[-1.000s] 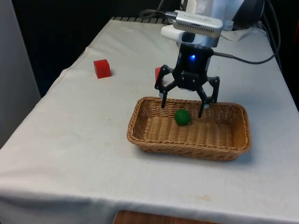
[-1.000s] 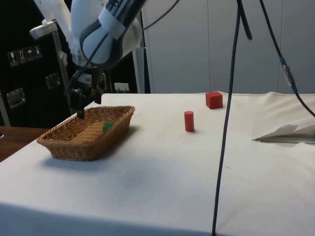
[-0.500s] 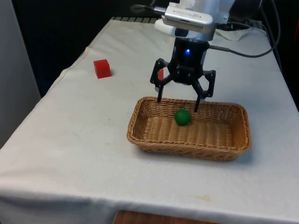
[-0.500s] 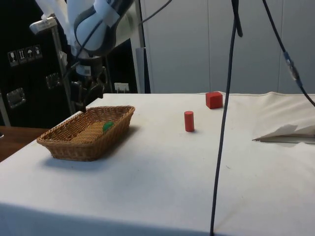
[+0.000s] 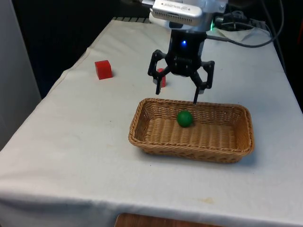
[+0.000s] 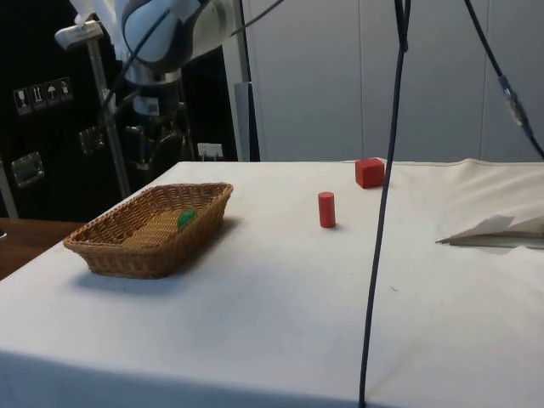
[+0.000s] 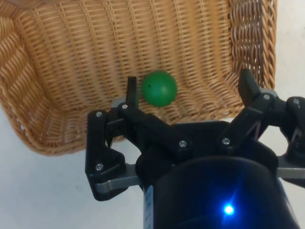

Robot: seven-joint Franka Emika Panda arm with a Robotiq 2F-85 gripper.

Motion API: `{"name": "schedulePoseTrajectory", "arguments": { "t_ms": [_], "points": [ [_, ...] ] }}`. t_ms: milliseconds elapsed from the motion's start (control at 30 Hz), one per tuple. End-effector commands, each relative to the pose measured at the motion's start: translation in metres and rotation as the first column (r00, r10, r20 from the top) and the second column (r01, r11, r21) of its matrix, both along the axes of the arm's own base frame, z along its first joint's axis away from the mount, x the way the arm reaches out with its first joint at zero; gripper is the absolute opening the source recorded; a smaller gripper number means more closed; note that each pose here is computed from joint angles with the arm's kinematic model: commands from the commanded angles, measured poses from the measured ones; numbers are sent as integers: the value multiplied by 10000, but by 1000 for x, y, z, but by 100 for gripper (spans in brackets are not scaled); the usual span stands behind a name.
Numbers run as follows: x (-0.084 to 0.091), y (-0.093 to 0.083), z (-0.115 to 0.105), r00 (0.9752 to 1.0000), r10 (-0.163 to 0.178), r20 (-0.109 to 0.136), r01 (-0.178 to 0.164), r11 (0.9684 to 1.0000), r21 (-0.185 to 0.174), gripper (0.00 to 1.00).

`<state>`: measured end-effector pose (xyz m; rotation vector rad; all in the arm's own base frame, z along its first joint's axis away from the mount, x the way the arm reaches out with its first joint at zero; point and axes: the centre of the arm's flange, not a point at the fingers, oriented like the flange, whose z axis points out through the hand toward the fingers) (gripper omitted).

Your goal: Pick up the object to the left of the cylinder and place it into the basket.

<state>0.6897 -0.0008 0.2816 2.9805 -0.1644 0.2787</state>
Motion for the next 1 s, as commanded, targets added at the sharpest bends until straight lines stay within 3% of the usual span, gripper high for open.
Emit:
{"name": "schedulePoseTrajectory", "arguments": {
  "t_ms": [0, 233, 467, 533, 767, 800, 867, 967],
  "points": [
    [-4, 0, 5, 10000, -6, -33, 7, 9999, 156, 100],
    [-18, -3, 15, 9997, -120, -194, 128, 9992, 389, 100],
    [-40, -5, 31, 9993, -200, -326, 226, 9964, 815, 100],
    [-39, -5, 30, 9993, -214, -312, 239, 9964, 811, 100],
    [-55, -7, 41, 9974, -279, -663, 358, 9918, 1224, 100],
    [-53, -7, 41, 9978, -285, -606, 353, 9927, 1152, 100],
    [-58, -7, 42, 9957, -297, -876, 411, 9905, 1316, 100],
    [-60, -7, 41, 9935, -300, -1103, 452, 9894, 1377, 100]
  ]
}}
